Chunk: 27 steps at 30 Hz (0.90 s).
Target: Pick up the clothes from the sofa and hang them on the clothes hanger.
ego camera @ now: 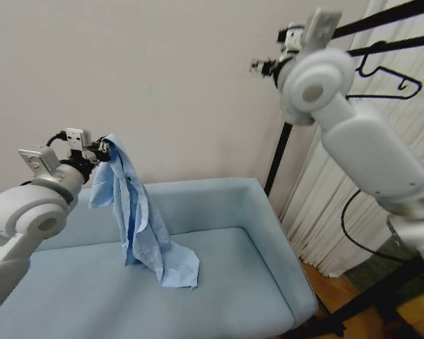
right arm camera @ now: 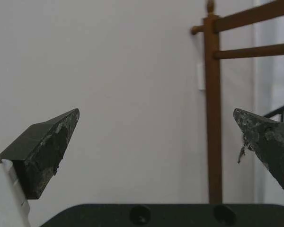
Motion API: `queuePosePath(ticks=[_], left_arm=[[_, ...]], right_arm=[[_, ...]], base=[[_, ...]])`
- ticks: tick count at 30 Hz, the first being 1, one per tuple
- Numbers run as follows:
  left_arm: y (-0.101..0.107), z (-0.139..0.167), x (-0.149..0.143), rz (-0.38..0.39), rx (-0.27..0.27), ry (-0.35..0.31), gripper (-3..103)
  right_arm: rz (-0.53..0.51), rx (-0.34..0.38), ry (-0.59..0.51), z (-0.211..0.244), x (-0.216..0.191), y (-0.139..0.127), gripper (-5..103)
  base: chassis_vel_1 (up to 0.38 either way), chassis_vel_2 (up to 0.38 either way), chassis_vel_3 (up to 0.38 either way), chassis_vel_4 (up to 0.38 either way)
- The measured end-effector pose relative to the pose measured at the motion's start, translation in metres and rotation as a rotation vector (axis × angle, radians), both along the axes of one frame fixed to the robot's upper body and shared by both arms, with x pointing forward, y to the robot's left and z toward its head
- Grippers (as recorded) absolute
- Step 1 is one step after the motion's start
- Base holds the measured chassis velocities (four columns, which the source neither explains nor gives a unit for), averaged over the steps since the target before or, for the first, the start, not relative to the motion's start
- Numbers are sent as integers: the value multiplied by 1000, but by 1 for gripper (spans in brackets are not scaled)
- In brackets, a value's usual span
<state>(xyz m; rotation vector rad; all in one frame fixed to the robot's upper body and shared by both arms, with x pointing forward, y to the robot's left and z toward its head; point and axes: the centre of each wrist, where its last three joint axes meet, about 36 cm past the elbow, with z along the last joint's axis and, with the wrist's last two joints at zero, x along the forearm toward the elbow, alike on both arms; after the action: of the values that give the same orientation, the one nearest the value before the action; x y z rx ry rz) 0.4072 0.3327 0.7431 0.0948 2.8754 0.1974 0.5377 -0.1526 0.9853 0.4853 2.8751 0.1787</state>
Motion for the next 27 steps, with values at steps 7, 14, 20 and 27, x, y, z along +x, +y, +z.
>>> queuePosePath(ticks=[7, 14, 20, 27], left_arm=[[-4, -1, -8, -19, -9, -13, 0], [-10, -3, -16, -40, -13, -18, 0], [-14, -4, -20, -54, -21, -22, 0], [-18, -14, -24, -69, -36, -9, 0]], right_arm=[[-269, 130, 63, 30, 77, -19, 100], [-439, 210, 97, 45, 132, -48, 100], [-479, 220, 120, 41, 164, -65, 100], [-530, 194, 144, 30, 177, -95, 100]], base=[[0, 0, 0, 0], [0, 0, 0, 0], [0, 0, 0, 0], [0, 0, 0, 0]])
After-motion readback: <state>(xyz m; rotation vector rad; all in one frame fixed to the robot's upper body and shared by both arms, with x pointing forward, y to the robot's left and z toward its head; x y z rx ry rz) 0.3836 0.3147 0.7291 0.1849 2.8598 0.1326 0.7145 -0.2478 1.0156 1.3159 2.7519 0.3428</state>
